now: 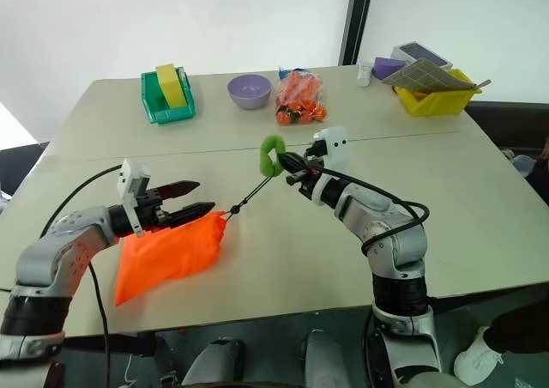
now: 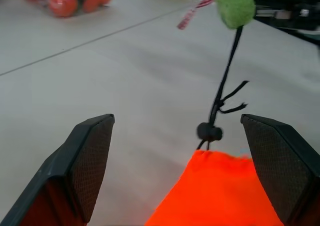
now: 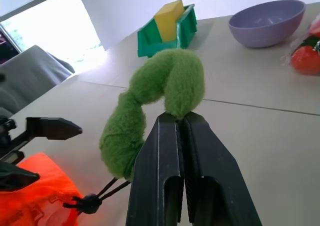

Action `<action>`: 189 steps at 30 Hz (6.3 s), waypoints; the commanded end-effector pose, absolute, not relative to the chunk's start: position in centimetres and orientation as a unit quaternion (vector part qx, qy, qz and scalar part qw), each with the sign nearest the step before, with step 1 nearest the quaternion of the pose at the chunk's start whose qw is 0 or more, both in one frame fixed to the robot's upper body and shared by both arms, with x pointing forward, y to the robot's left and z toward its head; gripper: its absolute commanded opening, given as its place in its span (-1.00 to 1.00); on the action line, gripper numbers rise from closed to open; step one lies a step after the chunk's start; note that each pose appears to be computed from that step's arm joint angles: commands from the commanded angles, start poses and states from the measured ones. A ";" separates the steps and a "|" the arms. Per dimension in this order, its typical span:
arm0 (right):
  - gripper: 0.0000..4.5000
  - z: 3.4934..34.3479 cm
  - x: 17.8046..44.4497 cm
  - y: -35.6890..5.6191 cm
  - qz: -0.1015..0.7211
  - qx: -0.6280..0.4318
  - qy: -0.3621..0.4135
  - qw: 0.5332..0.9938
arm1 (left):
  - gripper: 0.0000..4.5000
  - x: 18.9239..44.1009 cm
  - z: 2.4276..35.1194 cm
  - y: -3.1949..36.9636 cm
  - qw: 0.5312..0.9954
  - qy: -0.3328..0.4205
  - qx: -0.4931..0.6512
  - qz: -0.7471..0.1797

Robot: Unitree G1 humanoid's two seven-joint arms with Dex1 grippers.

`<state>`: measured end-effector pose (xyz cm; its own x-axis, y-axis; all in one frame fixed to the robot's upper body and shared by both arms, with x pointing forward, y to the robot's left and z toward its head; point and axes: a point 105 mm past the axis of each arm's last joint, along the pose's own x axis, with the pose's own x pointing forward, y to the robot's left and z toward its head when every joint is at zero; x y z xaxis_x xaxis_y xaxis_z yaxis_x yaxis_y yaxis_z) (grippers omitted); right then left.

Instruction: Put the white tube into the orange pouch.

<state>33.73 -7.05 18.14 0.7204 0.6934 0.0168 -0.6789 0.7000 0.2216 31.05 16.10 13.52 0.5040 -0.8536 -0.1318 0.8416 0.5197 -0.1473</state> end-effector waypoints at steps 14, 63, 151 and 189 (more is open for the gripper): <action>-1.00 21.5 31.2 -5.6 0.426 0.095 -0.038 0.899 | 0.98 32.8 12.1 12.7 0.749 0.186 -0.020 -0.636; -1.00 20.9 32.5 -6.6 0.381 0.101 -0.038 0.918 | 0.79 30.5 13.5 13.5 0.850 0.038 0.079 -0.520; -1.00 21.9 30.5 -4.9 0.447 0.222 -0.029 0.866 | 0.79 34.8 13.1 11.4 0.679 0.174 0.077 -0.709; -1.00 21.4 39.0 -13.6 0.140 0.238 -0.065 0.959 | -0.89 30.5 7.7 14.6 0.672 0.225 0.149 -0.689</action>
